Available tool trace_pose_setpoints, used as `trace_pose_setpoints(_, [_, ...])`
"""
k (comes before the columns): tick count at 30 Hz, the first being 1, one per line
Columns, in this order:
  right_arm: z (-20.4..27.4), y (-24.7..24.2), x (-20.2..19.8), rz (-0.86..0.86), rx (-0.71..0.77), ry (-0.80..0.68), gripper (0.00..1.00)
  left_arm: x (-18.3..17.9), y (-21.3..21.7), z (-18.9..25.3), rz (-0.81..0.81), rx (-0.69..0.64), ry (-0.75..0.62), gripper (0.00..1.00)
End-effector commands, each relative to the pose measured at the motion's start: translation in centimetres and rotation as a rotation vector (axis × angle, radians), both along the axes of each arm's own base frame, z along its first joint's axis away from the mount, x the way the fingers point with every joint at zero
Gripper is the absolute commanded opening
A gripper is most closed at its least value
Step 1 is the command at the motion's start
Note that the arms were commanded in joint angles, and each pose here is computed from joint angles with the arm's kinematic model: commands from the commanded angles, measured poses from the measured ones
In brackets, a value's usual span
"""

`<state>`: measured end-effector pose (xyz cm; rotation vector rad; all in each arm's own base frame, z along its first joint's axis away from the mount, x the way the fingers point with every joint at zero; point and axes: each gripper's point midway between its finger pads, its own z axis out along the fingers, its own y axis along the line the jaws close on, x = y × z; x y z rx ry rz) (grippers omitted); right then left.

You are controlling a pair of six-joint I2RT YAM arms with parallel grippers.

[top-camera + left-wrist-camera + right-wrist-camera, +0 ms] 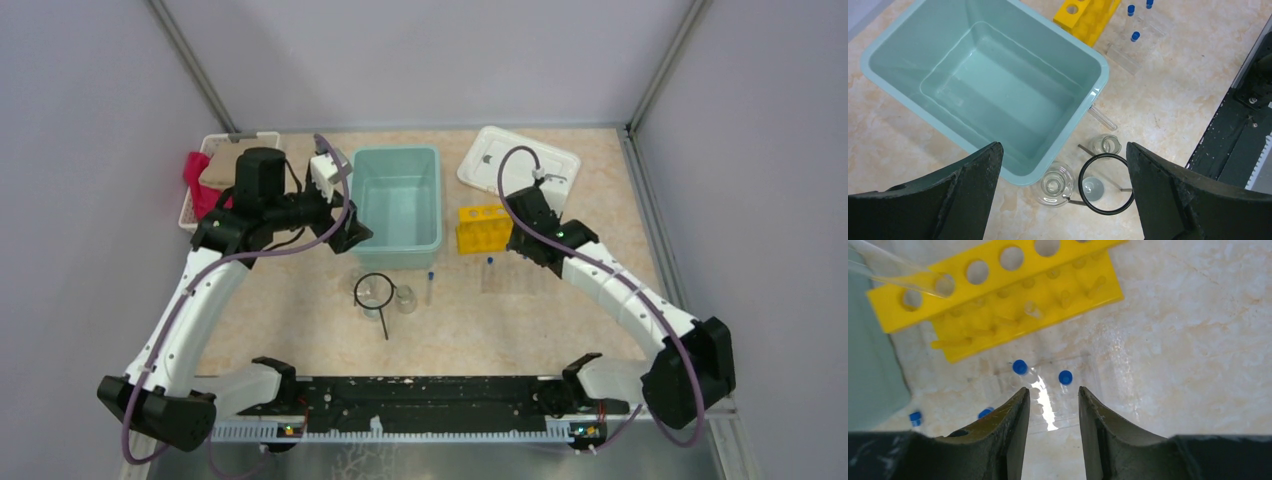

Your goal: Organize the chemistry lab equipment

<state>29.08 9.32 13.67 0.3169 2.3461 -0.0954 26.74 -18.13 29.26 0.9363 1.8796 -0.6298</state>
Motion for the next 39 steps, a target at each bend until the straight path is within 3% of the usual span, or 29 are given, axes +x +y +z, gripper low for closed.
trace_pose_setpoints(1, [5.8,3.3,0.1,0.087,0.116,-0.127,0.38,0.4,0.2,1.4,0.026,-0.026,-0.011,0.99])
trace_pose_setpoints(9, [3.3,15.8,-4.5,0.35,0.279,-0.01,0.34,1.6,1.1,1.4,0.078,-0.039,0.013,0.99])
trace_pose_setpoints(16, [-0.9,21.1,-5.6,0.433,0.281,0.004,0.31,1.4,1.3,2.3,0.085,-0.041,0.005,0.99])
trace_pose_setpoints(30, [-7.5,21.3,-4.5,0.348,0.081,-0.018,0.26,1.3,1.5,2.4,0.086,-0.036,0.004,0.99])
trace_pose_setpoints(39, [-9.1,21.6,-4.4,0.341,0.086,-0.024,0.24,1.4,1.6,2.3,0.088,-0.031,0.005,0.99])
